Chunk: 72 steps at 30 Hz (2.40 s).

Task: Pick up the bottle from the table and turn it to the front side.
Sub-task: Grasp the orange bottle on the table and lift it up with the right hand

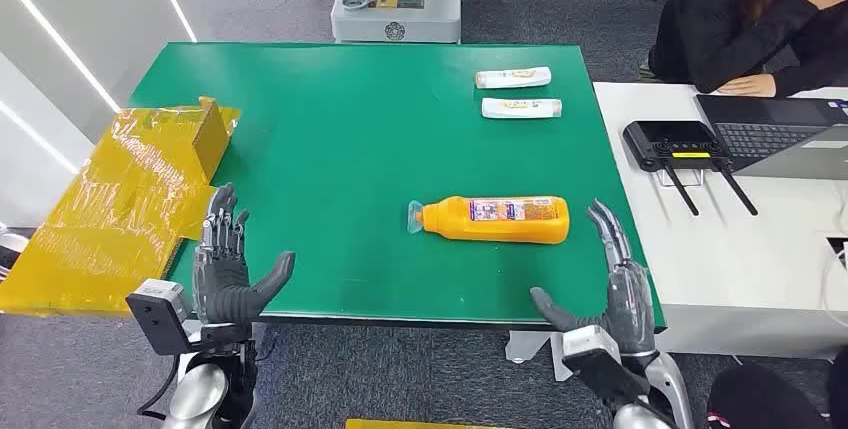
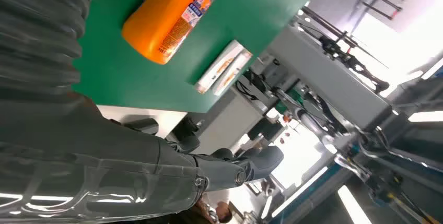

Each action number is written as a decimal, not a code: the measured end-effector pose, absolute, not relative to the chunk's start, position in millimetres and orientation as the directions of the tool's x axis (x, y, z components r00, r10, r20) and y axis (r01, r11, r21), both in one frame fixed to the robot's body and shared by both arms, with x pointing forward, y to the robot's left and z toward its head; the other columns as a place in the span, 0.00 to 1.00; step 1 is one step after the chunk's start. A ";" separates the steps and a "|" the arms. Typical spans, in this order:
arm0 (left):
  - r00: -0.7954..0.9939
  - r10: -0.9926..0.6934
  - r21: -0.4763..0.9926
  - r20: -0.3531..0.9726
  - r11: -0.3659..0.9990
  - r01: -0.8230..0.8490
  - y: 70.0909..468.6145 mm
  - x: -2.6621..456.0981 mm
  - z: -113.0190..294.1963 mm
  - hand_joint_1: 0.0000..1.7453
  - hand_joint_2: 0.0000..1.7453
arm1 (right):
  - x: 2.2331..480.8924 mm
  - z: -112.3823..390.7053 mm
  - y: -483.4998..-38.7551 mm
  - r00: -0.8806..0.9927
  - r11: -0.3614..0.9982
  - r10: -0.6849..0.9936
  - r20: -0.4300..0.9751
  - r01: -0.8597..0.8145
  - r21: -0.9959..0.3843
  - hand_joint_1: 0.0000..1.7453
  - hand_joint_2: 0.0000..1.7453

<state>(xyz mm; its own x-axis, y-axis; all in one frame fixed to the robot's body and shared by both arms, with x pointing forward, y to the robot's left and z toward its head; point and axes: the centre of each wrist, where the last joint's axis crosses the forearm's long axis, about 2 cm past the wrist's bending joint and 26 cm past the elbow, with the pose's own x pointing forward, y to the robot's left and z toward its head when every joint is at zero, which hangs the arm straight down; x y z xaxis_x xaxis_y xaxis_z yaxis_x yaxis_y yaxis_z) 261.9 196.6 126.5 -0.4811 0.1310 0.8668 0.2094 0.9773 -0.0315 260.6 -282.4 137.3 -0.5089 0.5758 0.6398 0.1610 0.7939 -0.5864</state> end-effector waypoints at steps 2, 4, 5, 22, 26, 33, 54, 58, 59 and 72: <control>-0.474 0.135 -0.032 0.870 0.975 0.218 195.4 265.6 125.5 0.00 1.00 | 275.2 139.7 -286.2 -0.506 0.781 0.590 0.629 0.161 -0.604 0.00 1.00; -0.464 0.140 -0.033 0.875 0.972 0.231 192.9 271.5 123.8 0.00 1.00 | 299.5 145.0 -293.4 -0.500 0.757 0.617 0.608 0.166 -0.632 0.00 1.00; -0.459 0.140 -0.033 0.877 0.972 0.233 192.1 273.4 122.9 0.00 1.00 | 308.2 146.8 -295.9 -0.497 0.748 0.627 0.600 0.170 -0.641 0.00 1.00; -0.435 0.126 -0.020 0.891 0.970 0.241 191.1 288.8 117.8 0.00 1.00 | 383.8 170.9 -293.8 -0.476 0.664 0.691 0.544 0.119 -0.738 0.00 1.00; -0.437 0.120 -0.009 0.891 0.969 0.247 190.5 289.8 115.5 0.00 1.00 | 400.4 176.3 -286.2 -0.476 0.649 0.678 0.560 0.030 -0.760 0.00 1.00; -0.439 0.121 0.000 0.890 0.964 0.266 186.4 295.8 115.8 0.00 1.00 | 447.8 212.8 -241.7 -0.486 0.468 0.723 0.492 -0.179 -0.865 0.00 1.00; -0.370 0.138 -0.023 0.919 0.954 0.300 184.1 293.4 114.3 0.00 1.00 | 465.4 231.0 -176.6 -0.366 0.070 0.879 0.304 -0.533 -0.843 0.00 1.00; -0.369 0.139 -0.024 0.919 0.954 0.300 184.1 293.2 114.1 0.00 1.00 | 466.3 231.6 -177.8 -0.363 0.064 0.883 0.297 -0.535 -0.843 0.00 1.00; -0.369 0.139 -0.024 0.919 0.954 0.300 184.1 293.2 114.1 0.00 1.00 | 466.5 231.7 -178.0 -0.363 0.062 0.884 0.295 -0.536 -0.842 0.00 1.00; -0.357 0.154 -0.043 0.921 0.953 0.300 185.4 292.1 112.5 0.00 1.00 | 468.1 231.7 -182.8 -0.324 0.041 0.905 0.275 -0.579 -0.815 0.00 1.00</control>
<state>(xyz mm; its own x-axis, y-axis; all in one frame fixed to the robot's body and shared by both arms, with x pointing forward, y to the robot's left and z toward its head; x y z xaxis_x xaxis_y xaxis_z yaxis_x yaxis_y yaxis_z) 292.1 185.4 112.5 -0.3565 0.1541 0.9215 0.2996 0.9531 -0.0434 468.1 -182.8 231.7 -0.3240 0.9051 0.2754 -0.5785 0.0408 -0.8146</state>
